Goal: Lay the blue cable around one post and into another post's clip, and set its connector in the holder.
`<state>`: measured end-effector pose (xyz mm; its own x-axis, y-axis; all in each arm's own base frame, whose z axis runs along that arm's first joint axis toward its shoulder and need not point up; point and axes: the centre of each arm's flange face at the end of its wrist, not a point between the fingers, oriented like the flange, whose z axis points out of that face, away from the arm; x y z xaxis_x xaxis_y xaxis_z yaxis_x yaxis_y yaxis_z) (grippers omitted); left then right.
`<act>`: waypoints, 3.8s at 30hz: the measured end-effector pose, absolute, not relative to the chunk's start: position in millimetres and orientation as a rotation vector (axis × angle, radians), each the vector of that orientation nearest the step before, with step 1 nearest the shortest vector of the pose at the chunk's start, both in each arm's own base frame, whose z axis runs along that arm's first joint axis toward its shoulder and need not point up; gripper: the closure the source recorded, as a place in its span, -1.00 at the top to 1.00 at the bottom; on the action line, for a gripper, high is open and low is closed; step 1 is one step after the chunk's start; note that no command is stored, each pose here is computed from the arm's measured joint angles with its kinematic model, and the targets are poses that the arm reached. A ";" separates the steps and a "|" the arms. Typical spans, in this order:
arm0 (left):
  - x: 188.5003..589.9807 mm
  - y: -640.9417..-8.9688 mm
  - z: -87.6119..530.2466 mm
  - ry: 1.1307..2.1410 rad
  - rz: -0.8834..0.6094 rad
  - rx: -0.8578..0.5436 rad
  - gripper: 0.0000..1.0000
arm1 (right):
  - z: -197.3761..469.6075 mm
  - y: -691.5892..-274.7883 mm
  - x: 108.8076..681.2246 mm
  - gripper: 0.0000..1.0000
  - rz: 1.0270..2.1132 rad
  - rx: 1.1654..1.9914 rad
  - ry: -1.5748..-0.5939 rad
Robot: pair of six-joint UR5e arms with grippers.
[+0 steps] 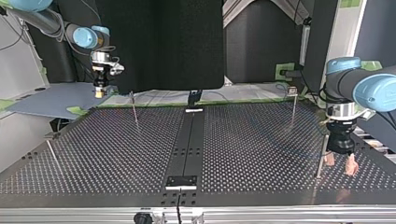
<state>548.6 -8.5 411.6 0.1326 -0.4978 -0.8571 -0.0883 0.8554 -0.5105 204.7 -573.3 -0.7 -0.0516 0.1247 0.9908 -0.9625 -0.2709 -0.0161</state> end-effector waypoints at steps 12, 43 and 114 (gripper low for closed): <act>548.6 -9.0 411.7 1.423 -0.317 -0.504 1.00 | -10.7 -559.2 204.5 -1.00 1.515 1.354 -0.989; 546.2 -7.0 409.3 1.406 -0.373 -0.608 1.00 | -24.8 -553.5 176.6 -1.00 1.364 1.255 -1.161; 441.5 -49.5 442.0 1.495 -0.366 -0.668 1.00 | -24.1 -553.3 180.4 -1.00 1.389 1.259 -1.152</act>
<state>441.5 -49.5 442.0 0.0684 -0.6094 -0.7899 -0.1761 0.7720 -0.6108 180.4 -553.3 -24.1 -0.0683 0.0342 0.9971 -0.9863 -0.1529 -0.0624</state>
